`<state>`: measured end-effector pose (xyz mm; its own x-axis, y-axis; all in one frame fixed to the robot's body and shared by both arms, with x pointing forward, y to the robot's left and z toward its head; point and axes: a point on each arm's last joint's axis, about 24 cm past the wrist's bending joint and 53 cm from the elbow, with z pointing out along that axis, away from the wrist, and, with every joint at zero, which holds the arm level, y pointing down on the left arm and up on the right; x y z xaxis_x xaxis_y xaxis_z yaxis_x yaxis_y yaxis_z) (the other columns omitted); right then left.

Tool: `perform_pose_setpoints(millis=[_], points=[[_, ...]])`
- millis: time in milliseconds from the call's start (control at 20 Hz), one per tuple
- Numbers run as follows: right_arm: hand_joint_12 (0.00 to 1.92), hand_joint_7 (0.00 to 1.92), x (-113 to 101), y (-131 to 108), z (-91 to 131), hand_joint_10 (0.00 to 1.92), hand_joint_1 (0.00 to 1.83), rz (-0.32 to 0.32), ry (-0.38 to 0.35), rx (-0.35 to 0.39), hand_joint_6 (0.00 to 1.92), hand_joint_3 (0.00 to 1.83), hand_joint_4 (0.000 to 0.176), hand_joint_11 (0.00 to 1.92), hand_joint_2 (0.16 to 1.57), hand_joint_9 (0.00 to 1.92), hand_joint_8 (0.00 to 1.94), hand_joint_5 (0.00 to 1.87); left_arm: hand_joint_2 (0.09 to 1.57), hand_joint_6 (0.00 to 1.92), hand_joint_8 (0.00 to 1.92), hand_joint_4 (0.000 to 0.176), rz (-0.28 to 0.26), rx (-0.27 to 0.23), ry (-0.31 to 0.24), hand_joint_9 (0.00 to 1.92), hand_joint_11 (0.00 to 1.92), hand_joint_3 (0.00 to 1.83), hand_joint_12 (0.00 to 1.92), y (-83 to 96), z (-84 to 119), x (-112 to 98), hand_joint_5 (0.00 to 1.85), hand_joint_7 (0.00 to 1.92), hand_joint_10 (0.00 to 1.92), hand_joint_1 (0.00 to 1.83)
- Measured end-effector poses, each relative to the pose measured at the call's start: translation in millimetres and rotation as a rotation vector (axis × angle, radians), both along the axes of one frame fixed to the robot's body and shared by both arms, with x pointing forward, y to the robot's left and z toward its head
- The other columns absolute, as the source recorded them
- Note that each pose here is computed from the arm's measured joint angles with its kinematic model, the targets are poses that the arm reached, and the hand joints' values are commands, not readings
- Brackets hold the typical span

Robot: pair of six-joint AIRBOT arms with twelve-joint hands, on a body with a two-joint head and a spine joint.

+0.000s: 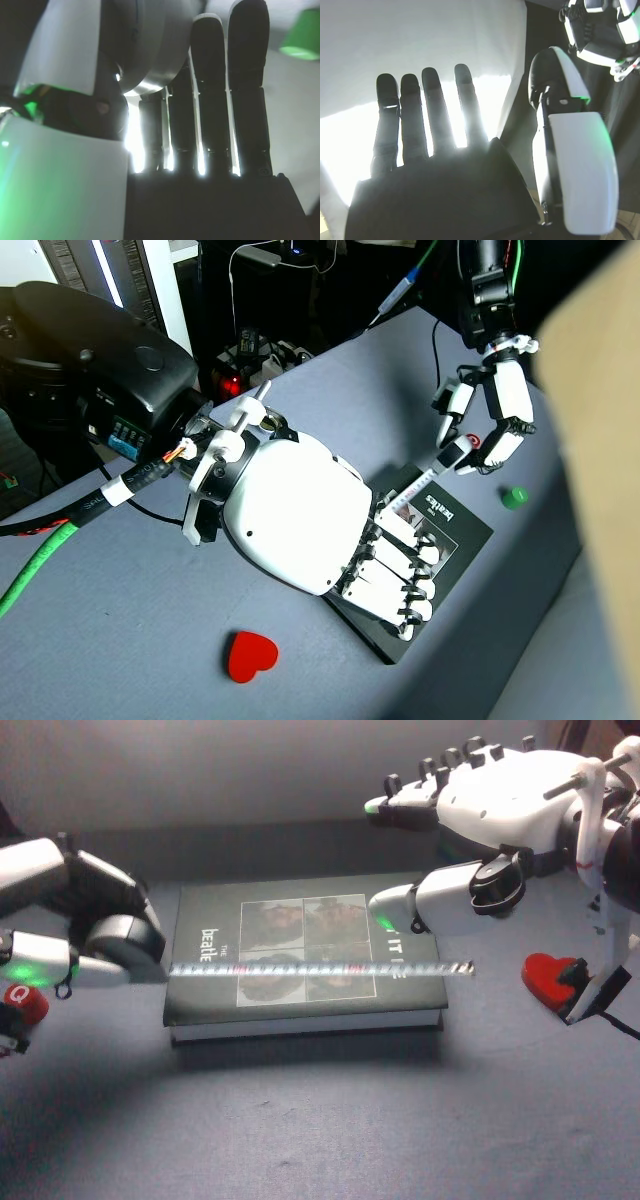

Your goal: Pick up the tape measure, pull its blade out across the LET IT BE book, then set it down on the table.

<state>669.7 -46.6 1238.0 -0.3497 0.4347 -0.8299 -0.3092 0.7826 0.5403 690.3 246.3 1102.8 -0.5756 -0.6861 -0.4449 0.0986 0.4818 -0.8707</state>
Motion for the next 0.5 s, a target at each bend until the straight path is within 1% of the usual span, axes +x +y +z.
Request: perform_pose_setpoints(millis=[50,100,200,300,400,500], points=[[0.69,0.18,-0.1,0.1,0.0,0.00,0.22,0.000,0.000,0.000,0.00,0.01,0.103,0.00,1.16,0.15,0.00,0.18,1.11,0.71,1.04,0.000,0.006,-0.004,0.003,0.90,0.93,0.00,1.15,-1.6,5.7,-2.9,1.01,0.97,1.32,1.38],[0.68,0.18,0.0,0.0,0.1,0.00,0.22,0.000,0.000,0.000,0.00,0.01,0.098,0.00,1.17,0.15,0.00,0.18,1.11,0.72,1.04,0.000,0.008,-0.003,0.010,0.90,0.93,0.00,1.15,-3.4,8.6,-7.3,1.00,0.97,1.31,1.38],[0.67,0.19,-0.1,0.1,0.1,0.00,0.22,0.000,0.000,0.000,0.00,0.01,0.094,0.00,1.17,0.15,0.00,0.18,1.12,0.80,1.02,0.000,0.008,0.021,0.034,0.91,0.94,0.00,1.14,-5.2,9.6,-19.0,0.96,0.98,1.31,1.38],[0.66,0.19,-0.1,-0.2,0.1,0.00,0.22,0.000,0.000,0.000,0.00,0.01,0.093,0.00,1.17,0.15,0.00,0.19,1.12,0.84,1.01,0.000,0.028,0.036,0.063,0.92,0.95,0.00,1.11,-2.2,7.5,-34.1,0.94,0.98,1.29,1.38],[0.67,0.19,0.2,-1.3,0.2,0.00,0.22,-0.002,-0.001,-0.001,0.01,0.01,0.093,0.00,1.17,0.15,0.00,0.20,1.11,0.85,1.01,0.000,0.040,0.057,0.094,0.94,0.95,0.00,1.10,2.7,-1.5,-48.6,0.93,0.98,1.27,1.38],[0.69,0.20,-1.0,-2.6,1.2,0.01,0.24,-0.003,-0.006,-0.004,0.01,0.00,0.092,0.00,1.16,0.17,0.00,0.22,1.12,0.85,1.05,0.000,0.050,0.072,0.146,0.94,0.96,0.00,1.09,6.5,-18.4,-63.8,0.94,0.95,1.26,1.38]])
